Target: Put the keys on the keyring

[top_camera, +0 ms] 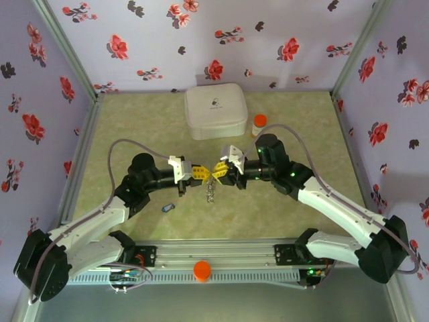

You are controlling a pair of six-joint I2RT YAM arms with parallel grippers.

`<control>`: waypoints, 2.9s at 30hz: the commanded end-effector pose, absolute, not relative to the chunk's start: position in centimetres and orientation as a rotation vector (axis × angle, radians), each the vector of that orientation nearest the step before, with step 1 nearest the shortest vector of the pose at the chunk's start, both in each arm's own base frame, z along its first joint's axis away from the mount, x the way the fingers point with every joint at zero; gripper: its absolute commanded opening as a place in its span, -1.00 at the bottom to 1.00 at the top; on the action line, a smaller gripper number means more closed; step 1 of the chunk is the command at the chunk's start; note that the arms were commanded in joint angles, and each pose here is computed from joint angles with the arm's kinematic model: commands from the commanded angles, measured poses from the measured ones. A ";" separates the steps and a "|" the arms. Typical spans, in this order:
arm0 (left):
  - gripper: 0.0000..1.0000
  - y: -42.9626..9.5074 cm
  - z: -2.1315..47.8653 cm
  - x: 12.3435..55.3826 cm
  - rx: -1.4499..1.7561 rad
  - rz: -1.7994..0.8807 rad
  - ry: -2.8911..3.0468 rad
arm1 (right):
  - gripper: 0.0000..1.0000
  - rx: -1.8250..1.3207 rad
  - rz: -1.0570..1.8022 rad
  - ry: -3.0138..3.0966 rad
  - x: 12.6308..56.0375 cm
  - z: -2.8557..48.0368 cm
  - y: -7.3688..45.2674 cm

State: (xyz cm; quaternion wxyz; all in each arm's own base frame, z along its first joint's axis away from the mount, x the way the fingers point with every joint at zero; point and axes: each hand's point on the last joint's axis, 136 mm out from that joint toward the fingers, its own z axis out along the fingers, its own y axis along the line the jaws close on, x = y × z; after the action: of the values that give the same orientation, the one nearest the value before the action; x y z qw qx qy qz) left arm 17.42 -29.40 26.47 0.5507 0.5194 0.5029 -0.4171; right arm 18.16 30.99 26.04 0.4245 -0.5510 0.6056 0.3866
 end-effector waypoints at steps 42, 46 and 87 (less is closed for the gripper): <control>-1.00 -29.4 25.0 17.1 1.397 -0.772 1.199 | -0.45 -1.507 0.806 1.613 18.2 24.6 30.2; -1.00 -29.4 25.0 17.1 1.395 -0.773 1.196 | -0.45 -1.496 0.843 1.603 17.9 24.7 30.5; -1.00 -29.9 27.4 16.6 1.346 -0.836 1.109 | -0.98 -1.491 0.790 1.764 20.2 22.0 31.2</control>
State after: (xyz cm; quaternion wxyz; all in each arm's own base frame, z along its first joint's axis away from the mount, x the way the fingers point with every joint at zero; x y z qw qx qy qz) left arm 17.60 -29.36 23.69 0.5262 0.5790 0.5297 -0.3276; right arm 19.11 30.88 21.55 0.3353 -0.5861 0.6682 0.3123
